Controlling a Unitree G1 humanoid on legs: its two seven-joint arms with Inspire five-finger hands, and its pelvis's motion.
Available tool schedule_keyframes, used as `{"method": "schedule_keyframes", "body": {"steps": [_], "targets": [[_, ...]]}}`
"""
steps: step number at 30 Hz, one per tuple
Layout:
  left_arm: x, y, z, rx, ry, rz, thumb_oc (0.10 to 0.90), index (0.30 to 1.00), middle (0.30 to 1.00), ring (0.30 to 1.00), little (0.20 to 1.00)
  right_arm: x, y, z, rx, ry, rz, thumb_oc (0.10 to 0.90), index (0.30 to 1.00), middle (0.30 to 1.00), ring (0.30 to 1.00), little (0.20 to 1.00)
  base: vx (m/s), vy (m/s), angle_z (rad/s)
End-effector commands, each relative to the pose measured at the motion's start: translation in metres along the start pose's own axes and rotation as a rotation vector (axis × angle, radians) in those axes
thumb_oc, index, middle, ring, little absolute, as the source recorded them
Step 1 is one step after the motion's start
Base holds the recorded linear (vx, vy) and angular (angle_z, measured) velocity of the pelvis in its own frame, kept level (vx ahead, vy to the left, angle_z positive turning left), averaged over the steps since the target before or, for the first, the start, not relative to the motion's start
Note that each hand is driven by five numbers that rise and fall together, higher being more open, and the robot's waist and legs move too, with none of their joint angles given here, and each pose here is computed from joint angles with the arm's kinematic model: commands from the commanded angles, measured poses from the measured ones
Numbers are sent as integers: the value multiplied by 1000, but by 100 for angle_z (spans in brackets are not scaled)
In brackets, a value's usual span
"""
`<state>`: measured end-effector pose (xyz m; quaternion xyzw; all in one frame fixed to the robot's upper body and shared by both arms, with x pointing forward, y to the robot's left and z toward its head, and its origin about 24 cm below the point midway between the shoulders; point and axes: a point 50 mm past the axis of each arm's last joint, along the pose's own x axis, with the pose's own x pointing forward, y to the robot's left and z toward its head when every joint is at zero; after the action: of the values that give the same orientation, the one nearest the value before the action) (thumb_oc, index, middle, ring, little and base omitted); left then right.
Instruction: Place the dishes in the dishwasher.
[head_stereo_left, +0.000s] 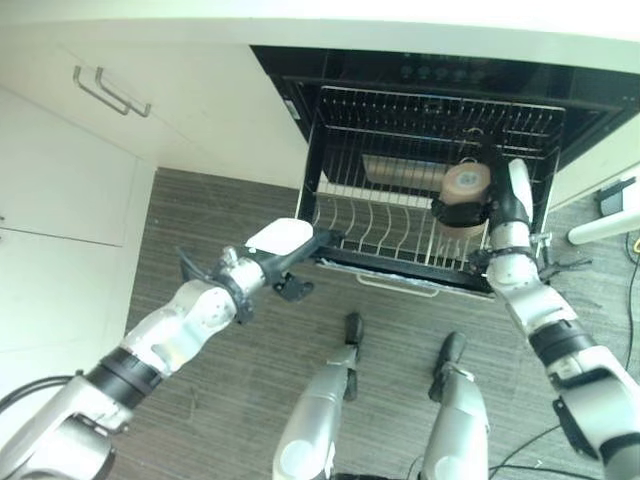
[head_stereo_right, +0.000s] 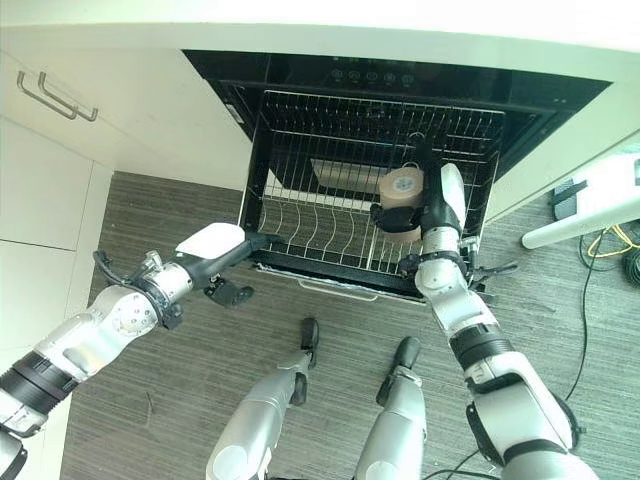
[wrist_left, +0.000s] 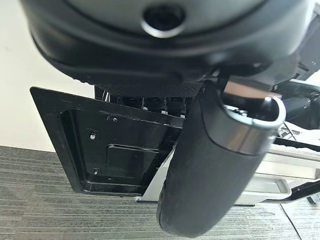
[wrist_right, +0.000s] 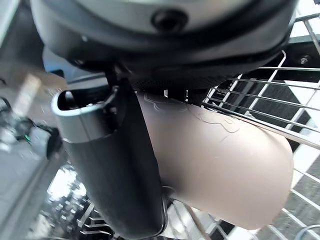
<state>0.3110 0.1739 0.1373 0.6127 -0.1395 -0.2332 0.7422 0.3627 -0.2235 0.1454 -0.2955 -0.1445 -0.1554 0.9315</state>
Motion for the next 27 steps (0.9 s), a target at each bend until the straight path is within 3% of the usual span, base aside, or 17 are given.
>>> {"method": "schedule_keyframes", "body": {"steps": [1,14,23,27], "targets": [[-1,35,14,2,-74,176,800,900,900,900,900,-6,-63,-36,-143,44,-258,800,900,900,900,900,6,38,-5],[-5,33,12,-15,-66,176,800,900,900,900,900,-8,-51,-19,-113,-73,-198,800,900,900,900,900,-2,3,-3],[-6,34,11,-11,-56,173,800,900,900,900,900,-21,-29,-39,-127,50,2,800,900,900,900,900,-11,-2,-1],[-5,33,11,-8,-54,175,800,900,900,900,900,-24,-20,-37,-110,6,98,800,900,900,900,900,0,0,0]]}}
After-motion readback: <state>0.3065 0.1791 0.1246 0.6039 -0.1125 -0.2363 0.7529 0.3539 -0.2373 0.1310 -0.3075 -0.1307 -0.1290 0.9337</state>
